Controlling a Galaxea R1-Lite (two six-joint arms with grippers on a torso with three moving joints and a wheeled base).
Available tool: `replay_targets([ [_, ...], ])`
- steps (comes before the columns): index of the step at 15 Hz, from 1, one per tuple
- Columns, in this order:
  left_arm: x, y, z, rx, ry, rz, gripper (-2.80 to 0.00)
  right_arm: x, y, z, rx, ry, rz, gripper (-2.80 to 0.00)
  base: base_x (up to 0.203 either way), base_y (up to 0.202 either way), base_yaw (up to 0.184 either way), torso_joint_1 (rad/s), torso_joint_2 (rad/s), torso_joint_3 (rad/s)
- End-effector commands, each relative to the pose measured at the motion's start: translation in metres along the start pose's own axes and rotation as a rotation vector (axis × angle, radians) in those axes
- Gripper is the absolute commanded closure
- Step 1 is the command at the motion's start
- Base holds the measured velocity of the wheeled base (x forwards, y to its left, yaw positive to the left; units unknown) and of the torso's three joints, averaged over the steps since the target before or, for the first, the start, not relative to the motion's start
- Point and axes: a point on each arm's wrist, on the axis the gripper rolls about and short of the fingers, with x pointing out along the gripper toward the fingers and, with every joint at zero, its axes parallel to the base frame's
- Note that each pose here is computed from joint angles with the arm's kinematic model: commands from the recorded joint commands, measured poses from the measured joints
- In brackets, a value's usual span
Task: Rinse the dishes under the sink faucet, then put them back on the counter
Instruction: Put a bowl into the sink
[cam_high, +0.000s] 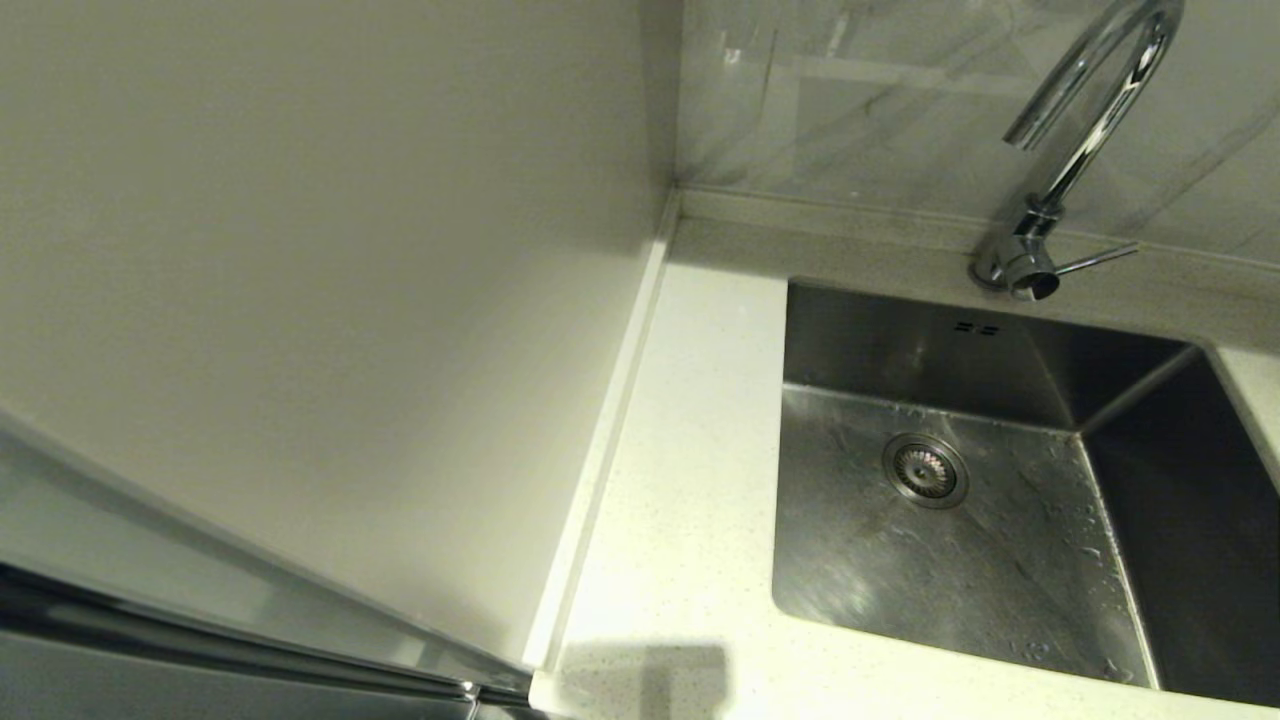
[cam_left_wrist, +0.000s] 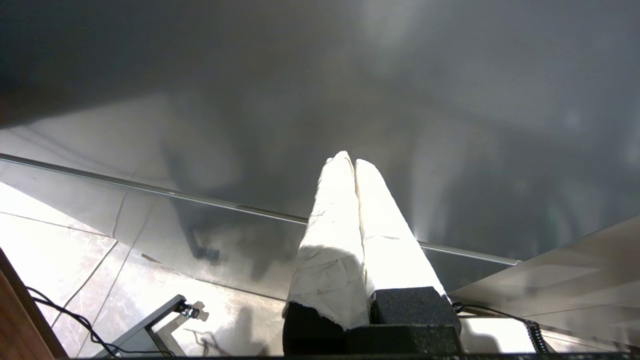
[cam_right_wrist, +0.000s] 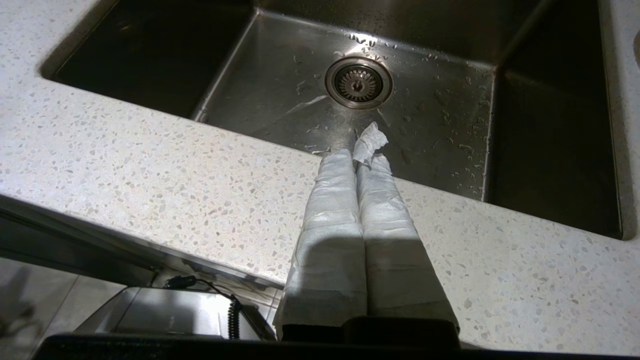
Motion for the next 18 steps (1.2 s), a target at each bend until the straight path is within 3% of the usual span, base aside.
replay_targets([
  [1,0.000,0.000,0.000,-0.001,-0.003,0.000,0.00,0.000,0.000,0.000,0.000,0.001,0.001,0.00,0.000,0.000,0.000,0.000,0.00,0.000],
  [9,0.000,0.000,0.000,-0.001,-0.003,0.001,0.00,-0.001,-0.001,0.004,-0.001,-0.017,-0.022,0.00,0.000,0.000,0.000,0.000,0.00,0.000],
  [11,0.000,0.000,0.000,-0.001,-0.003,-0.001,0.00,-0.008,-0.001,0.042,0.022,-0.088,-0.024,0.00,0.000,0.000,0.000,0.000,0.00,0.000],
  [14,0.000,0.000,0.000,-0.001,-0.003,0.000,0.00,0.003,-0.004,0.137,0.130,-0.115,-0.078,0.00,0.000,0.000,0.000,0.000,0.00,0.000],
  [16,0.000,0.000,0.000,-0.001,-0.003,0.000,0.00,0.028,-0.006,0.173,0.105,-0.008,-0.168,0.00,0.000,0.000,0.000,0.000,0.00,0.000],
  [18,0.000,0.000,0.000,-0.001,-0.003,-0.002,0.00,0.062,-0.009,0.187,0.004,0.136,-0.277,0.00,0.000,0.000,0.000,0.000,0.00,0.000],
])
